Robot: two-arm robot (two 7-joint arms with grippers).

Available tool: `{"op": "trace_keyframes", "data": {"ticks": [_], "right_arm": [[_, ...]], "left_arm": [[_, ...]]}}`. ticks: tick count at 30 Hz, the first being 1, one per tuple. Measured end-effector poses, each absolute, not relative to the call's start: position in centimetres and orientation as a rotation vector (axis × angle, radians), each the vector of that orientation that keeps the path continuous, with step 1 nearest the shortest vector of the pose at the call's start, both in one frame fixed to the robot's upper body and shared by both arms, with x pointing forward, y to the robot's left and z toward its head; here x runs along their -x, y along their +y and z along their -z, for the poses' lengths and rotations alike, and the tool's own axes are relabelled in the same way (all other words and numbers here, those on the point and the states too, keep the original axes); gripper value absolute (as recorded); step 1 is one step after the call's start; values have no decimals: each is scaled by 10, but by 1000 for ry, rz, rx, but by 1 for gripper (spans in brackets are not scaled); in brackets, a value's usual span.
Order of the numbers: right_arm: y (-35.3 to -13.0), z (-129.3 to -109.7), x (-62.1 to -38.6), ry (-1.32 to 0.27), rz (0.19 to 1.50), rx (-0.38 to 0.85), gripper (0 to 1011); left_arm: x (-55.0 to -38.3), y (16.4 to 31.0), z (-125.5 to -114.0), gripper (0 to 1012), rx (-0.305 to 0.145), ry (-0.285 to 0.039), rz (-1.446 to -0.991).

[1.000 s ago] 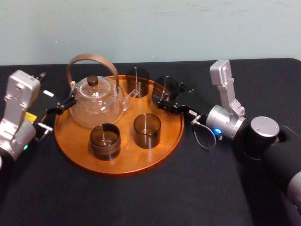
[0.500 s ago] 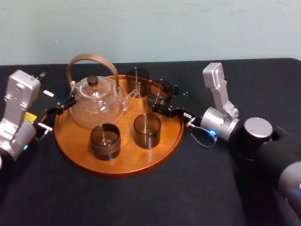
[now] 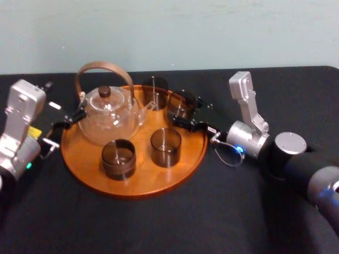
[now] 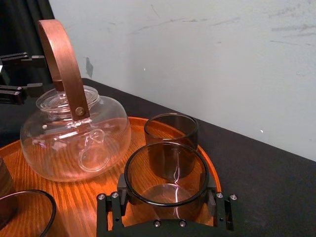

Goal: Pick up the glass from the table and place it on the tray.

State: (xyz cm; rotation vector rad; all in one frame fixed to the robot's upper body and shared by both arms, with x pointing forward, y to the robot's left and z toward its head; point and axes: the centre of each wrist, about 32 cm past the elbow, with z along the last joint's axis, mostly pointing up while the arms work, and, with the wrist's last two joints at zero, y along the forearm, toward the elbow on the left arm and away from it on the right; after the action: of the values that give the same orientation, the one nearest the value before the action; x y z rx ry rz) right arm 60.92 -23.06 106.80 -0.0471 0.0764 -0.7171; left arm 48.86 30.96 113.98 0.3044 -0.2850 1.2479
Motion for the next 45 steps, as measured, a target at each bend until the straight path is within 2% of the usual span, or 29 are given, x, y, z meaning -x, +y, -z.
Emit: {"op": "trace_keyframes", "data": {"ticks": [17,32,45], "right_arm": [[-230,-1068,-609,80,716,49,906],[-237,-1082,-606,53,711,40,906],[-234,-1079,-607,67,700,47,906]], "left_arm": [[-489,310,-1140,1009,-304,-285,-1248],[-489,310,-1140,1009,-304,-285,-1248],[-489,310,-1140,1010,-304,-285,-1248]]}}
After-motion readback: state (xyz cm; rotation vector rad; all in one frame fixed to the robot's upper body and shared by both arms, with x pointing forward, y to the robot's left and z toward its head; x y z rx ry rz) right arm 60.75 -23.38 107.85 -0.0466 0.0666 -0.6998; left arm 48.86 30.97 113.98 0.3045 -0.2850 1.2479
